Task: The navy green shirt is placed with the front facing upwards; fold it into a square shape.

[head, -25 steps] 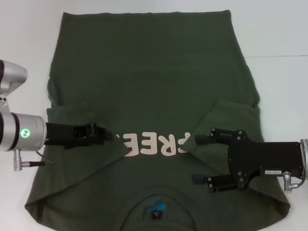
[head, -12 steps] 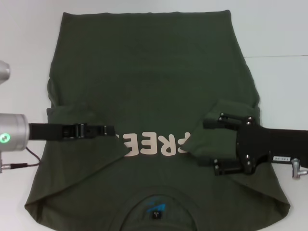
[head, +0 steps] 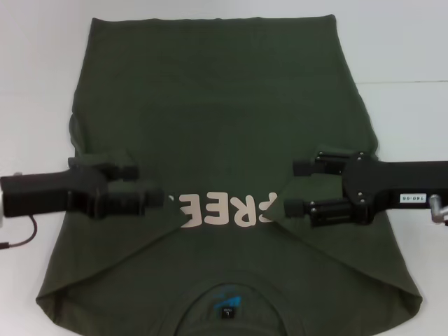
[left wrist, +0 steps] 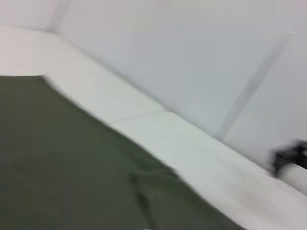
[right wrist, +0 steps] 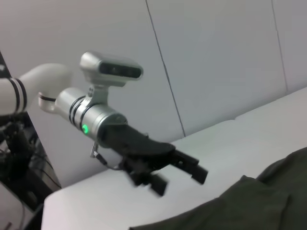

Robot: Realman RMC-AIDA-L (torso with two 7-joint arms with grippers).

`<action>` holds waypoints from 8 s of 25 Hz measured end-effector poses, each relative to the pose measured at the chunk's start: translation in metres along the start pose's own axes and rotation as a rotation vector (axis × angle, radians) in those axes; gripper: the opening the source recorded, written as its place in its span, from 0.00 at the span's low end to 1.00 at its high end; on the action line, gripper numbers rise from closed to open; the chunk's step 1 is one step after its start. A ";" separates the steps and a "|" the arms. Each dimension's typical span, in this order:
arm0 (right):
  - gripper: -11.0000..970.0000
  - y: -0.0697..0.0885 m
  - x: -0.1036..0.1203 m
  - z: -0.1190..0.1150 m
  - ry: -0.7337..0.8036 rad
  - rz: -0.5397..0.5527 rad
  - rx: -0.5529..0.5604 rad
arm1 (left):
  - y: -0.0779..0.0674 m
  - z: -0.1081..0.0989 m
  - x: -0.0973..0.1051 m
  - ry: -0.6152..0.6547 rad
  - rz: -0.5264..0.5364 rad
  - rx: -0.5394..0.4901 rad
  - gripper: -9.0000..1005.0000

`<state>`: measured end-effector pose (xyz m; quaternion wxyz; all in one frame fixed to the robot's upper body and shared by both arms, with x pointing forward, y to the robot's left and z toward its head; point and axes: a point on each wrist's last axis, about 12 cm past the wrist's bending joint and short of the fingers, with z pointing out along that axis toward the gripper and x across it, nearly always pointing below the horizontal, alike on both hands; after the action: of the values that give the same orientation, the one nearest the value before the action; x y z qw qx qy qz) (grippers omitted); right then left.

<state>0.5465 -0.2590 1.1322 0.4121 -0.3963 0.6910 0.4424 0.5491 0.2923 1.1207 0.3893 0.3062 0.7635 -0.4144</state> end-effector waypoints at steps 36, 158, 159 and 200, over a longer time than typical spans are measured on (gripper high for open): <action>0.94 0.021 -0.035 -0.118 0.144 0.600 0.359 | -0.041 0.038 -0.019 -0.068 0.233 0.360 0.93; 0.05 -0.030 0.066 -0.080 0.461 1.235 0.444 | -0.041 0.044 -0.020 -0.133 0.205 0.347 0.93; 0.05 -0.031 0.065 -0.080 0.457 1.220 0.438 | -0.040 0.043 -0.020 -0.132 0.191 0.339 0.93; 0.05 -0.032 0.027 -0.047 0.320 0.859 0.237 | 0.003 -0.077 0.041 0.315 -1.003 -0.439 0.93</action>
<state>0.5562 -0.3173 1.1109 0.1225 -0.0883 0.8929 0.4242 0.5047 0.3669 1.1124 0.0810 -0.1237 0.9324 -0.3297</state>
